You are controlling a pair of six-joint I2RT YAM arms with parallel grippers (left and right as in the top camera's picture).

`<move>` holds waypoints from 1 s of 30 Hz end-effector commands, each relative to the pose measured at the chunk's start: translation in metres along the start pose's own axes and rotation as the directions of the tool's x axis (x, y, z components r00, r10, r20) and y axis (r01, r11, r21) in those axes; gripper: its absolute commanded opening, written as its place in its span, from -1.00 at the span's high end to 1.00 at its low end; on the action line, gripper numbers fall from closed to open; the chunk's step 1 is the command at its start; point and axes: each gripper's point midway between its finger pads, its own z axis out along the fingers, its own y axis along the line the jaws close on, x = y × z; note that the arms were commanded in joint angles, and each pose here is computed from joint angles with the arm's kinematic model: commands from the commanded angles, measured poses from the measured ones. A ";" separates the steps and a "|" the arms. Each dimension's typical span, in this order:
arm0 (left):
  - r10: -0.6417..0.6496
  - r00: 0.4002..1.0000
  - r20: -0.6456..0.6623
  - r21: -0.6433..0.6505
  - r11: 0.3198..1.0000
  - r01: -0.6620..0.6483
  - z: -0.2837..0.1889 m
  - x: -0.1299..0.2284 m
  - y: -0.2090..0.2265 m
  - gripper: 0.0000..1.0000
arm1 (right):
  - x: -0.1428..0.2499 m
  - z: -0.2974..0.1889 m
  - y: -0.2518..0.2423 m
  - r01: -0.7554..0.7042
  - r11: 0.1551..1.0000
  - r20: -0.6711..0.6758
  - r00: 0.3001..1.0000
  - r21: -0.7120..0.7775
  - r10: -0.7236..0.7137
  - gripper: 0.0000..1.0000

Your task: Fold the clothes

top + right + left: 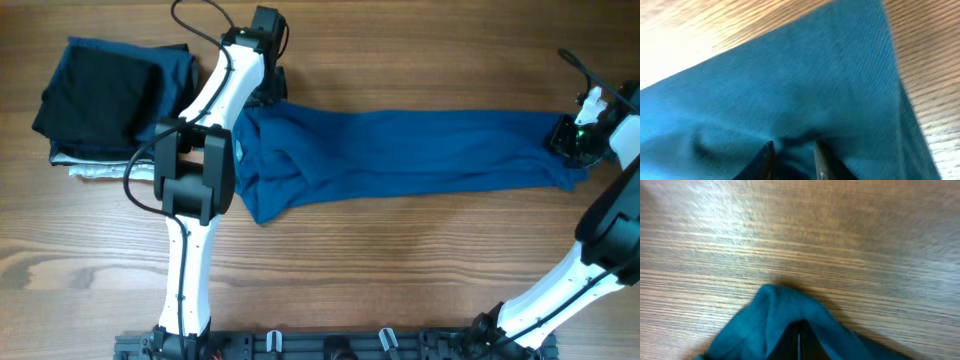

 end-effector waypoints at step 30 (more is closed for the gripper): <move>-0.101 0.990 0.099 0.123 0.988 0.089 -0.173 -0.001 0.024 -0.34 | 0.029 0.017 -0.042 -0.005 0.982 -0.133 0.991 0.191 0.031 0.46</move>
